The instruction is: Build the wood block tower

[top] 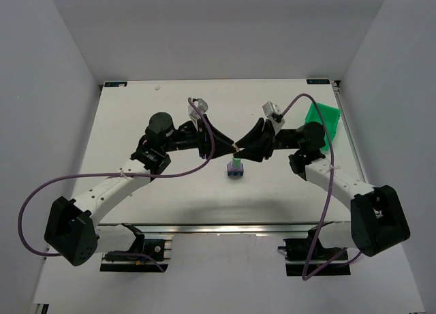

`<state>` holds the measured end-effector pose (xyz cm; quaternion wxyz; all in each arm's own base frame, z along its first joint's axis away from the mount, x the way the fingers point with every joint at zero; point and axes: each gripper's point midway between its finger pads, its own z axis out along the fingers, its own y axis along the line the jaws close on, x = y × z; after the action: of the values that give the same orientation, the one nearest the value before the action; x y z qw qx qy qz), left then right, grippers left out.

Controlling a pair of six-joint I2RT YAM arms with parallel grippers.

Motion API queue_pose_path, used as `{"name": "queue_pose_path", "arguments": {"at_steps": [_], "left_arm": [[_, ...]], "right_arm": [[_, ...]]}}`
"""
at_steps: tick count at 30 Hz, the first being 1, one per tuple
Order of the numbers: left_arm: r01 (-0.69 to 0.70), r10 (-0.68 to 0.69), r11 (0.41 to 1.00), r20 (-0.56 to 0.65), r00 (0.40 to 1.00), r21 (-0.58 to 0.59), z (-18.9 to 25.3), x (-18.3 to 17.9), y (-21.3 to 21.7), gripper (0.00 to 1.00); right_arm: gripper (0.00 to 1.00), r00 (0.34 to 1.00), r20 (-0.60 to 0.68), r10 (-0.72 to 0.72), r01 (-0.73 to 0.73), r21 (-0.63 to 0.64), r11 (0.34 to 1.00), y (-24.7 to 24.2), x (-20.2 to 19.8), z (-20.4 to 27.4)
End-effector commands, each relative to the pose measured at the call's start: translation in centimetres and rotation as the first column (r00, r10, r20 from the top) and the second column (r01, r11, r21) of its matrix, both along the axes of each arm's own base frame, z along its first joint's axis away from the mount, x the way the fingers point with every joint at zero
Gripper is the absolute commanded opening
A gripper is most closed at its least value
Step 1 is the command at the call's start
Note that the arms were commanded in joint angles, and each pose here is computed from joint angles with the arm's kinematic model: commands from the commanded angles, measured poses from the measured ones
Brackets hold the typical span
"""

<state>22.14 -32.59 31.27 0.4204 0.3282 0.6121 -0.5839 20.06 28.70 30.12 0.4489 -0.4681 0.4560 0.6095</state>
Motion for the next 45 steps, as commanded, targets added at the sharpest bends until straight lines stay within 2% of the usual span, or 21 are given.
{"name": "queue_pose_path", "arguments": {"at_steps": [1, 3, 5, 9, 15, 19, 20, 21, 23, 24, 26, 27, 30, 32, 33, 35, 45], "left_arm": [[-0.006, 0.011, 0.998, -0.084, 0.996, 0.055, -2.0, -0.4, -0.5, 0.00], [-0.016, 0.019, 0.998, -0.066, 0.998, 0.054, -1.7, -0.3, -0.4, 0.00], [-0.051, 0.052, 0.998, -0.040, 0.998, 0.047, -1.0, 0.1, -0.1, 0.00], [-0.065, 0.066, 0.997, -0.018, 0.998, 0.041, -0.5, 0.3, 0.0, 0.00], [-0.091, 0.092, 0.994, -0.013, 0.996, 0.057, -0.5, 0.7, 0.1, 0.00], [-0.184, 0.187, 0.978, -0.023, 0.982, 0.102, -0.9, 1.8, 1.0, 0.00], [-0.214, 0.218, 0.970, -0.018, 0.976, 0.113, -0.9, 2.2, 1.2, 0.00], [-0.224, 0.230, 0.966, -0.029, 0.973, 0.130, -1.1, 2.2, 1.5, 0.17], [-0.236, 0.244, 0.961, -0.036, 0.969, 0.142, -1.4, 2.1, 1.9, 0.43], [-0.236, 0.244, 0.961, -0.038, 0.969, 0.142, -1.4, 2.0, 2.0, 0.70], [-0.244, 0.250, 0.961, -0.030, 0.968, 0.127, -1.6, 1.2, 2.8, 0.78], [-0.244, 0.246, 0.964, -0.009, 0.969, 0.104, -1.1, 0.8, 3.0, 0.82], [-0.251, 0.250, 0.967, 0.029, 0.968, 0.052, -0.7, -0.5, 3.9, 0.86], [-0.268, 0.266, 0.963, 0.033, 0.963, 0.044, -0.5, -0.8, 4.3, 0.86], [-0.276, 0.275, 0.960, 0.033, 0.961, 0.044, -0.4, -0.7, 4.4, 0.86], [-0.287, 0.286, 0.957, 0.033, 0.958, 0.041, -0.4, -0.5, 4.5, 0.85], [-0.308, 0.308, 0.951, 0.003, 0.951, -0.031, 0.7, 0.3, 4.0, 0.77]], "right_arm": [[0.38, 0.962, 0.259, -0.090, 0.062, 0.114, 0.991, 0.5, -0.1, 4.4], [0.38, 0.963, 0.252, -0.098, 0.075, 0.099, 0.992, 0.4, 0.0, 4.2], [0.44, 0.965, 0.244, -0.100, 0.080, 0.090, 0.993, 0.5, 0.0, 4.2], [0.38, 0.972, 0.217, -0.086, 0.072, 0.069, 0.995, 0.6, -0.1, 4.0], [0.37, 0.988, 0.119, -0.095, 0.093, 0.022, 0.995, 0.8, 0.5, 4.3], [0.37, 0.988, 0.094, -0.126, 0.127, -0.007, 0.992, 1.0, 0.9, 4.2], [0.35, 0.983, 0.120, -0.137, 0.143, -0.038, 0.989, 1.1, 1.0, 3.4], [0.34, 0.979, 0.129, -0.156, 0.162, -0.036, 0.986, 1.3, 1.2, 3.6], [0.30, 0.980, 0.123, -0.157, 0.161, -0.023, 0.987, 1.4, 0.7, 3.9], [0.29, 0.978, 0.126, -0.169, 0.169, 0.004, 0.986, 1.5, 0.8, 4.5], [0.27, 0.968, 0.043, -0.248, 0.247, 0.032, 0.968, 1.5, 2.2, 5.5], [0.27, 0.965, -0.058, -0.255, 0.257, 0.032, 0.966, 1.6, 2.4, 6.2], [0.27, 0.926, -0.276, -0.259, 0.269, -0.002, 0.963, 2.3, 3.6, 6.2], [0.27, 0.917, -0.333, -0.221, 0.235, 0.002, 0.972, 2.7, 3.5, 6.1], [0.27, 0.891, -0.409, -0.197, 0.220, 0.010, 0.975, 2.8, 3.2, 6.4], [0.27, 0.889, -0.425, -0.168, 0.208, 0.049, 0.977, 2.8, 2.9, 6.5], [0.31, 0.824, -0.524, -0.216, 0.278, 0.042, 0.960, 3.5, 3.0, 6.1]]}}
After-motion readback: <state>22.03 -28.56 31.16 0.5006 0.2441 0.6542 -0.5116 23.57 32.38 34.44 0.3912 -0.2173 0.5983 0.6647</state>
